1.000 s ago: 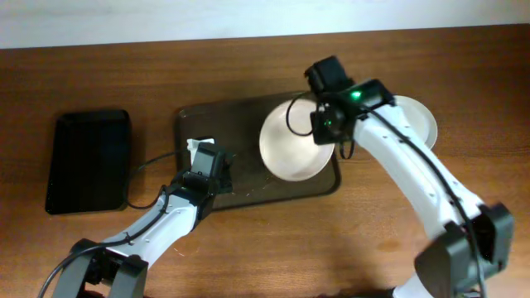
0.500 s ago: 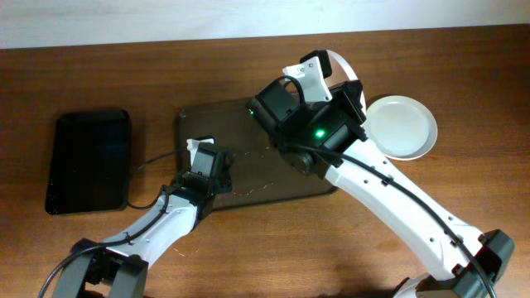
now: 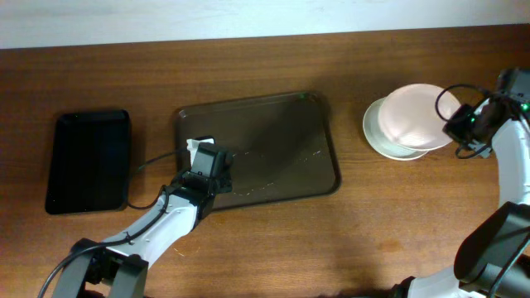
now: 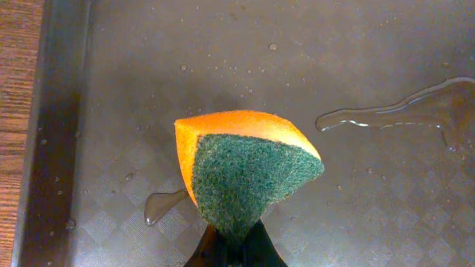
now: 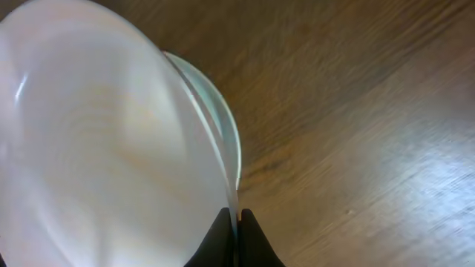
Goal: Clean dirty plates on tray and stack at the side
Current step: 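Lift the last plate with the right gripper and stack it on the right pile, then move the left gripper to the black tray and release the sponge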
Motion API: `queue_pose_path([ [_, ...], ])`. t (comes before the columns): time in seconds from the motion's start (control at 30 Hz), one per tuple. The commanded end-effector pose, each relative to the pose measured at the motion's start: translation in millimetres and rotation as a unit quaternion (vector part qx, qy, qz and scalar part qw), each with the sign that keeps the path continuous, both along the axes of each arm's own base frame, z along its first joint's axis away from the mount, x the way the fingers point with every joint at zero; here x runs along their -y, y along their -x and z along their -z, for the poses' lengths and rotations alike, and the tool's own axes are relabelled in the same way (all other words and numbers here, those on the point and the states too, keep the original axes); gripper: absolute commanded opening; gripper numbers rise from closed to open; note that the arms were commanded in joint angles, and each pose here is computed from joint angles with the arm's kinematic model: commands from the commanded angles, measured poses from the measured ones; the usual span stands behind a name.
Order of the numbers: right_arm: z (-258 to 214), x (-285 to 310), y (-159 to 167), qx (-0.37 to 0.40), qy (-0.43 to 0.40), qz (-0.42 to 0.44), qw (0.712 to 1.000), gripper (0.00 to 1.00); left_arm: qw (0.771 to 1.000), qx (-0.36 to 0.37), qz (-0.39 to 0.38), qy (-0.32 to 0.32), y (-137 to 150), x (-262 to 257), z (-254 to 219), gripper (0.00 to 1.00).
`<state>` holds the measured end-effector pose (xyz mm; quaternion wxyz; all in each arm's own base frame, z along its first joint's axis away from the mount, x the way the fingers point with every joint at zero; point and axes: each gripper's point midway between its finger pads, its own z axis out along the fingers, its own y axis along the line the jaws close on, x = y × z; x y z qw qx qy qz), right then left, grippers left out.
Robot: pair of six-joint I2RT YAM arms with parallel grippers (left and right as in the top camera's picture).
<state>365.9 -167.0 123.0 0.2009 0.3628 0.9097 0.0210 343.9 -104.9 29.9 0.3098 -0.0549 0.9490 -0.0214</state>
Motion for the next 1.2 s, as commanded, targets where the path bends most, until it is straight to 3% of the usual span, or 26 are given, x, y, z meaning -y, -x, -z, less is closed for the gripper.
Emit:
queue_pose_path([
  [0.0,2.8,-11.5,-11.5,0.013,-0.01,-0.015,1.0,0.04,1.0,0.004,-0.008,0.0,-1.6,-1.7,-0.6,0.0],
  [0.07,7.4,-14.0,-14.7,0.011,-0.012,-0.019,1.0,0.06,1.0,0.004,-0.008,0.0,-1.6,-1.8,-0.7,0.0],
  [0.1,13.4,-14.4,-14.6,0.003,-0.015,-0.019,1.0,0.19,1.0,0.004,-0.008,0.0,-1.6,-1.7,-0.6,0.0],
  [0.13,18.0,-14.4,-14.8,-0.001,-0.017,-0.019,1.0,0.25,1.0,0.004,-0.008,0.0,-1.5,-1.8,-0.5,0.0],
  [0.17,21.5,-15.2,-14.9,-0.005,-0.021,-0.02,1.0,0.45,1.0,0.004,-0.008,0.0,-1.6,-1.9,-0.7,0.0],
  [0.2,21.1,-20.1,-16.2,0.0,-0.034,-0.025,0.999,0.51,1.0,0.004,-0.008,0.0,-1.7,-1.9,-0.6,0.0],
  [0.3,10.9,-86.1,-29.3,0.039,-0.161,-0.1,0.981,0.52,1.0,0.007,-0.007,0.001,-2.8,-1.2,-1.5,0.0],
  [0.33,9.4,-118.7,-32.4,0.036,-0.173,-0.15,0.973,0.56,1.0,0.007,-0.007,0.001,-2.7,-1.2,-1.4,0.0],
  [0.37,9.8,-150.3,-33.5,0.03,-0.162,-0.218,0.962,0.66,1.0,0.007,-0.007,0.001,-2.7,-1.2,-1.5,0.0],
  [0.43,16.3,-215.3,-29.0,0.001,-0.12,-0.314,0.942,0.72,1.0,0.005,-0.008,0.0,-2.0,-1.5,-0.9,0.0],
  [0.5,22.0,-252.3,-22.7,-0.017,-0.081,-0.362,0.929,0.95,1.0,0.003,-0.007,-0.001,-1.2,-1.8,-0.3,0.0],
  [0.53,30.2,-278.9,-16.1,-0.034,-0.031,-0.398,0.916,0.99,1.0,0.002,-0.008,-0.001,-0.9,-2.0,-0.1,0.0],
  [0.6,50.3,-314.2,-3.8,-0.044,-0.003,-0.441,0.896,0.98,1.0,0.002,-0.015,0.005,-0.9,-2.0,-0.2,0.0],
  [0.77,86.0,-333.9,5.0,-0.063,-0.023,-0.422,0.904,0.98,0.997,0.065,-0.035,0.004,-14.4,-26.9,-47.5,0.0],
  [0.87,91.6,-333.1,9.3,-0.072,-0.025,-0.422,0.903,0.98,0.974,0.188,-0.13,-0.002,-35.2,-116.5,-128.2,0.0],
  [1.0,101.4,-331.0,11.7,-0.069,-0.022,-0.421,0.904,0.98,0.935,0.197,-0.292,-0.032,-33.6,-248.3,-111.3,0.0],
  [1.07,105.0,-329.7,15.0,-0.073,-0.022,-0.421,0.904,0.98,0.934,0.184,-0.307,-0.01,-40.8,-275.9,-79.6,0.0],
  [1.1,105.0,-329.8,14.8,-0.073,-0.022,-0.421,0.904,0.99,0.938,0.182,-0.296,0.014,-47.7,-279.2,-64.7,0.13],
  [1.17,104.9,-330.0,14.3,-0.072,-0.022,-0.421,0.904,0.98,0.932,0.191,-0.309,0.011,-47.5,-293.7,-62.4,0.25],
])
